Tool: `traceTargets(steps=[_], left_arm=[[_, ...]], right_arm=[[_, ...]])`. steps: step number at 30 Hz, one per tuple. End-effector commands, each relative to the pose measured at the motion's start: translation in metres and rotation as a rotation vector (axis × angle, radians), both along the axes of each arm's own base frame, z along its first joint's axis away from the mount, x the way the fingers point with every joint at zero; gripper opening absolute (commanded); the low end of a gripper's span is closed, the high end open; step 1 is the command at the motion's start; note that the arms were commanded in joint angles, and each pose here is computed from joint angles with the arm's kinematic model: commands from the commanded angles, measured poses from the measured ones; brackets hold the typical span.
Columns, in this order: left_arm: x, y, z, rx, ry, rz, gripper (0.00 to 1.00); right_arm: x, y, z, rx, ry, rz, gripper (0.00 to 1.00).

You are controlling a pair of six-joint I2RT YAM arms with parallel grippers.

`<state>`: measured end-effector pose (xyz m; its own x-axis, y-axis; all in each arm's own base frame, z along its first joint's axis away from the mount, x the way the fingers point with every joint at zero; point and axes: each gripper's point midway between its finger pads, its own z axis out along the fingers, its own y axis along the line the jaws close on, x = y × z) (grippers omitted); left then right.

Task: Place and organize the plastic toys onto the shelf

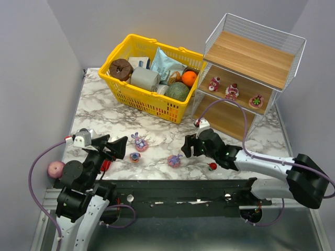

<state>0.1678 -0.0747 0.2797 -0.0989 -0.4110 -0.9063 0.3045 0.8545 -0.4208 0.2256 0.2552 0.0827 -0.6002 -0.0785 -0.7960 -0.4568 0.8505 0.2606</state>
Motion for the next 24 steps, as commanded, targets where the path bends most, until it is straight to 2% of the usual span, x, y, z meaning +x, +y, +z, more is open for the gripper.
traceTargets(steps=[1, 6, 15, 24], left_arm=[[0.001, 0.001, -0.003, 0.008, 0.006, 0.006, 0.99], [0.002, 0.001, -0.003, 0.009, 0.009, 0.006, 0.99], [0.002, 0.001, -0.003, 0.010, 0.007, 0.006, 0.99], [0.001, 0.001, -0.002, 0.009, 0.003, 0.006, 0.99]], right_arm=[[0.010, 0.008, -0.012, 0.000, -0.014, -0.059, 0.79], [0.019, 0.004, -0.024, -0.016, -0.023, -0.133, 0.75], [0.023, 0.011, -0.042, -0.023, -0.022, -0.122, 0.63], [0.024, 0.011, -0.028, -0.006, -0.028, -0.137, 0.31]])
